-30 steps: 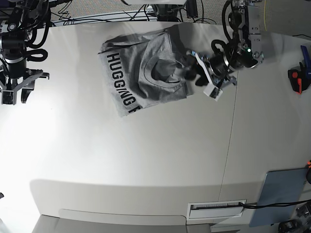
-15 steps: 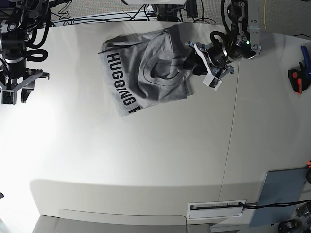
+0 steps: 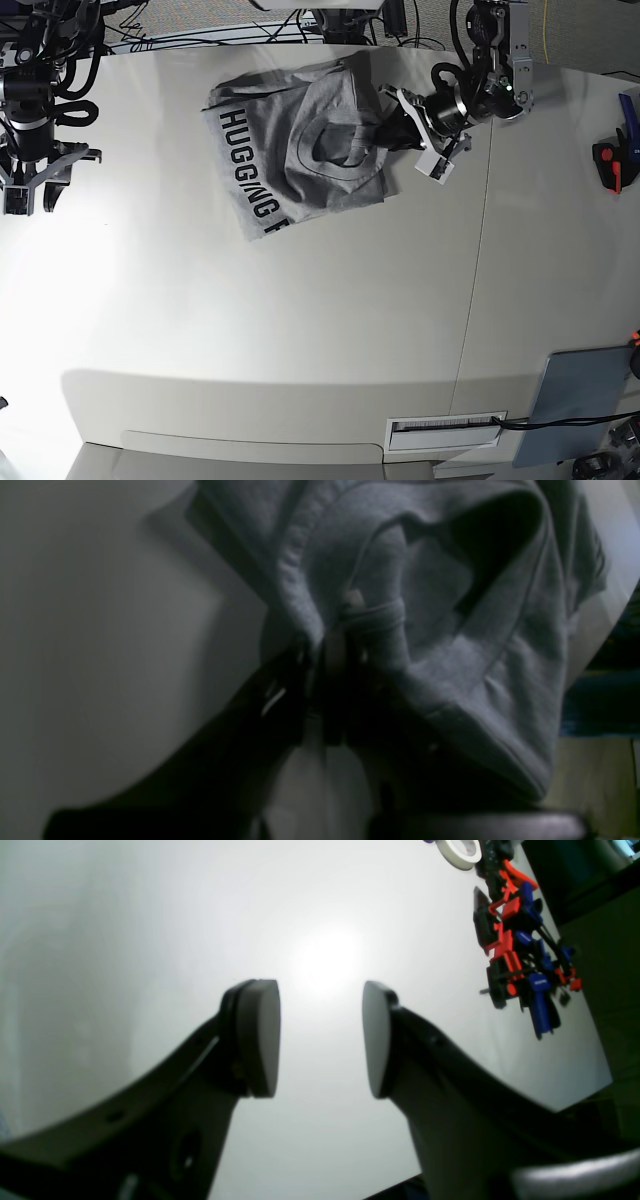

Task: Fold the T-shirt properly
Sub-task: 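Withdraw the right gripper and press the fold with the left gripper, then release the fold with the left gripper and lift it away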

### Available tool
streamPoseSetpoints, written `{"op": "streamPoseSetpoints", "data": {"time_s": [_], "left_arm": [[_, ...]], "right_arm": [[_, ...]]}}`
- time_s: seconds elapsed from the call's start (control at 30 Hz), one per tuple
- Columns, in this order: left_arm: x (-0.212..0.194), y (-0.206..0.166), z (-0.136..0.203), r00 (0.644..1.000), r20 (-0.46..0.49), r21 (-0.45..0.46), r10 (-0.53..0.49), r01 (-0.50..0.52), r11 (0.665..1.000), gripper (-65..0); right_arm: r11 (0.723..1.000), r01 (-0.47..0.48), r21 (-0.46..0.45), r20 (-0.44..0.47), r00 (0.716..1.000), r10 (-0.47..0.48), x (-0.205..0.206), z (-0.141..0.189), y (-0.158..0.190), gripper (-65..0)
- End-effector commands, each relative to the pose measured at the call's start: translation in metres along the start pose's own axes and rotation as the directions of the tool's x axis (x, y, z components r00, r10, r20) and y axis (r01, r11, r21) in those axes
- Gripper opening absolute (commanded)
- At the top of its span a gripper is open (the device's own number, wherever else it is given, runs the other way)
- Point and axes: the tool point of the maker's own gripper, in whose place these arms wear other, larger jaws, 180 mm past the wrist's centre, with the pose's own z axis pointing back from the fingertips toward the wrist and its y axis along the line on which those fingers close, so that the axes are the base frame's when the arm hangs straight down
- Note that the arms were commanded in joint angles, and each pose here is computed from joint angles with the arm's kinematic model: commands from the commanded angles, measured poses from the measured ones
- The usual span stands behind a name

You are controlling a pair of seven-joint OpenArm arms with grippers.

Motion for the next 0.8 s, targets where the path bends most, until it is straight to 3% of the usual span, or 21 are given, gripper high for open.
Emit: {"op": "streamPoseSetpoints", "data": {"time_s": [0.0,0.33,0.43,0.53,0.6,0.77], "left_arm": [[0.017,-0.004,0.002,0.998,0.054,-0.023,-0.028,0.029,0.999,-65.0],[0.081,-0.001,0.006,0.976,0.18,-0.003,-0.121,0.123,0.992,-65.0],[0.091,0.022,0.006,0.978,0.16,0.115,-0.137,0.12,0.986,-65.0],[0.085,0.051,0.009,0.985,0.081,0.266,-0.152,0.126,0.956,-64.3],[0.08,0.06,0.012,0.985,0.045,0.312,-0.165,0.143,0.939,-55.8],[0.081,0.059,0.011,0.985,0.053,0.303,-0.161,0.138,0.943,-27.2]], "right_arm": [[1.0,-0.014,-0.019,0.042,0.999,0.015,0.011,0.003,-0.006,-38.6],[1.0,-0.014,-0.019,0.042,0.999,0.015,0.011,0.003,-0.006,-38.6],[1.0,-0.017,-0.017,0.039,0.999,0.018,0.01,0.004,-0.005,-38.6],[1.0,-0.027,-0.012,0.023,0.999,0.027,0.004,0.005,-0.004,-38.6],[0.999,-0.031,-0.009,0.013,0.999,0.031,0.001,0.005,-0.004,-38.6],[0.999,-0.031,-0.009,0.015,0.999,0.031,0.001,0.005,-0.003,-38.6]]}}
